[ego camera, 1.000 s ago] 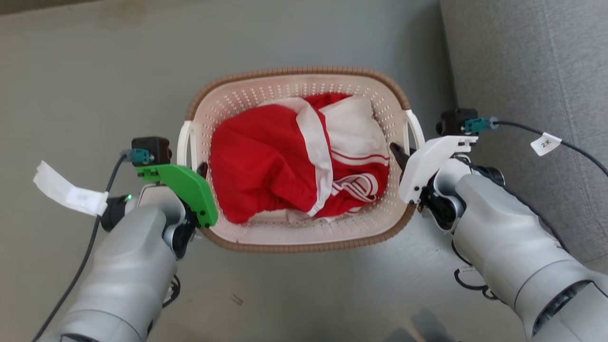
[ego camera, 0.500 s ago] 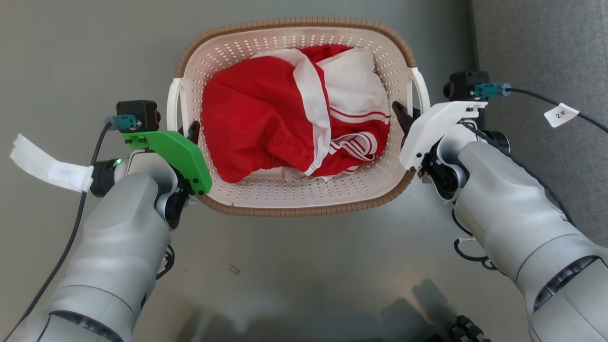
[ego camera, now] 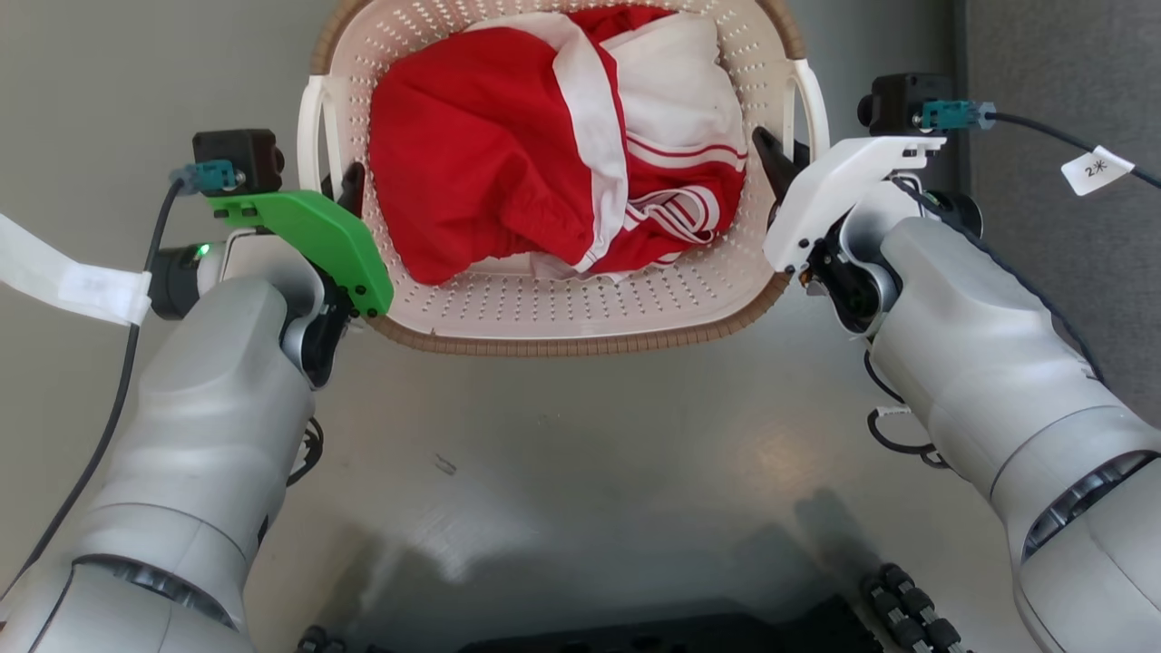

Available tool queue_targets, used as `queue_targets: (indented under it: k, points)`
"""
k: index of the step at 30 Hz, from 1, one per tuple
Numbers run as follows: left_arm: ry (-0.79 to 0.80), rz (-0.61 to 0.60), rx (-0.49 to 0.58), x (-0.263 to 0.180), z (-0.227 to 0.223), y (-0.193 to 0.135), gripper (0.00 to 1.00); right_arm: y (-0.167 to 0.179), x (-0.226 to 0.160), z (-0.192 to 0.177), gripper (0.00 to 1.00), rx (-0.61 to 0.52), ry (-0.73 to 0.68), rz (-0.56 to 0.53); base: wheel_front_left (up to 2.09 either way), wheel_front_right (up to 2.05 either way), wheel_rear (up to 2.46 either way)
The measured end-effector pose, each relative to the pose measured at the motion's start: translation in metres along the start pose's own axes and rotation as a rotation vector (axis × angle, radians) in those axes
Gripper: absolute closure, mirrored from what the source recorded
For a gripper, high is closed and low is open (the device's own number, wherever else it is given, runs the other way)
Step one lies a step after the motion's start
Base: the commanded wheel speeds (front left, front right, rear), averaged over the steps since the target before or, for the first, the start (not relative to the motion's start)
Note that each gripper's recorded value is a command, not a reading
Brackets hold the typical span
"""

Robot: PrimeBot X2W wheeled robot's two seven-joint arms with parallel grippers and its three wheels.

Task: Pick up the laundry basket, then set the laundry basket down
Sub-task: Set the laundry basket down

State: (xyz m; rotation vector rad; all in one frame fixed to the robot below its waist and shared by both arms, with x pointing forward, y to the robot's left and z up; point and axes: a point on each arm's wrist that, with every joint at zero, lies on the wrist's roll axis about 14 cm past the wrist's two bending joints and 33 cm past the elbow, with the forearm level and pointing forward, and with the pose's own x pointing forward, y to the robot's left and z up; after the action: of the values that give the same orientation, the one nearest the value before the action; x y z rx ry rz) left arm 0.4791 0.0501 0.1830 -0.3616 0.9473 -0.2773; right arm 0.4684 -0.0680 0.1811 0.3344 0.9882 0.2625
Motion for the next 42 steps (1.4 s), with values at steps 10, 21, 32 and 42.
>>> queue_targets:
  k: [10,21,32,42]
  points:
    - [0.019,0.008,-0.004,0.018,-0.011,0.013,1.00,-0.008,0.021,-0.013,1.00,0.009,0.030,-0.001,0.00,0.00,0.00]
    - [0.015,0.018,-0.020,0.032,-0.018,0.022,1.00,-0.013,0.037,-0.018,1.00,-0.004,0.036,0.005,0.00,0.00,0.00]
    - [0.020,0.011,-0.029,0.036,-0.025,0.019,1.00,-0.021,0.039,-0.025,1.00,-0.010,0.046,-0.015,0.00,0.00,0.00]
    - [0.016,0.006,-0.033,0.040,-0.028,0.019,1.00,-0.026,0.043,-0.026,1.00,-0.008,0.039,-0.022,0.00,0.00,0.00]
